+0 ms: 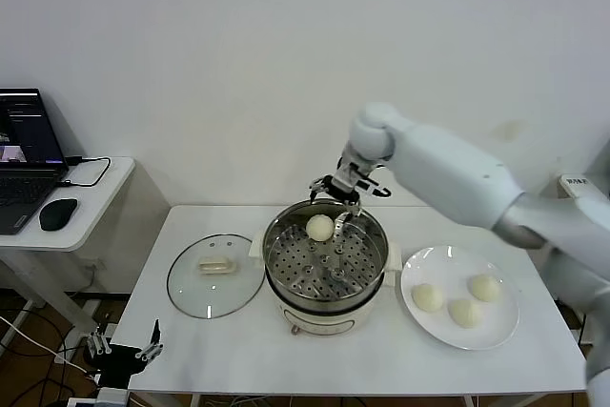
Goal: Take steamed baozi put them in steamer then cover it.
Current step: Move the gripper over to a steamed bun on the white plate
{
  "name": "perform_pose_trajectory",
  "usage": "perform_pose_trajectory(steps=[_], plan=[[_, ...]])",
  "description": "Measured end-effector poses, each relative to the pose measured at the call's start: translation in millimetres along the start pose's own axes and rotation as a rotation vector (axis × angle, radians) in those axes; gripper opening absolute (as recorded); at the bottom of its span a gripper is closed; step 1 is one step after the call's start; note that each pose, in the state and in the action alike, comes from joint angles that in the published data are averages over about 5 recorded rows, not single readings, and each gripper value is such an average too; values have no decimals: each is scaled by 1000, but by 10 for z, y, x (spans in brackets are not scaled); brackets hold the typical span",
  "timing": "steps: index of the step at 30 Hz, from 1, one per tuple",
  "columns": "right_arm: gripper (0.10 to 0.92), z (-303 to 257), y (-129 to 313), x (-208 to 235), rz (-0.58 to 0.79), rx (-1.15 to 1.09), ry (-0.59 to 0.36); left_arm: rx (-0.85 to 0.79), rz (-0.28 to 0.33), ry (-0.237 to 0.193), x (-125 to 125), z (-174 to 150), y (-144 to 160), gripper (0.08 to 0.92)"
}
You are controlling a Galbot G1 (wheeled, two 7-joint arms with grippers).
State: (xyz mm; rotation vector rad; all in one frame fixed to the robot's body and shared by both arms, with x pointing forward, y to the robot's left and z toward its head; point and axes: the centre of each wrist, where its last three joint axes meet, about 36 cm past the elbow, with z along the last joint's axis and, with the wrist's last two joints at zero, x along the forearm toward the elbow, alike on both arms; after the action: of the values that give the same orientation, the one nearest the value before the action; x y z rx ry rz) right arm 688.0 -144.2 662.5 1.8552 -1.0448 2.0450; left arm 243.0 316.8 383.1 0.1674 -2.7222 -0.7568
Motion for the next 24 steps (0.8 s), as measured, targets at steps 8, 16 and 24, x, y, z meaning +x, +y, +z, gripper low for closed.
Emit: perform_pose_trajectory(steps=[8, 16, 24], plan=[[823, 195, 542, 552, 27, -368, -7, 15, 26, -9, 42, -75, -25, 823], [823, 398, 1220, 865, -14, -638, 52, 22, 35, -17, 71, -120, -30, 823], [823, 534, 1820, 813, -51, -803, 114, 16, 47, -15, 122, -133, -49, 823]])
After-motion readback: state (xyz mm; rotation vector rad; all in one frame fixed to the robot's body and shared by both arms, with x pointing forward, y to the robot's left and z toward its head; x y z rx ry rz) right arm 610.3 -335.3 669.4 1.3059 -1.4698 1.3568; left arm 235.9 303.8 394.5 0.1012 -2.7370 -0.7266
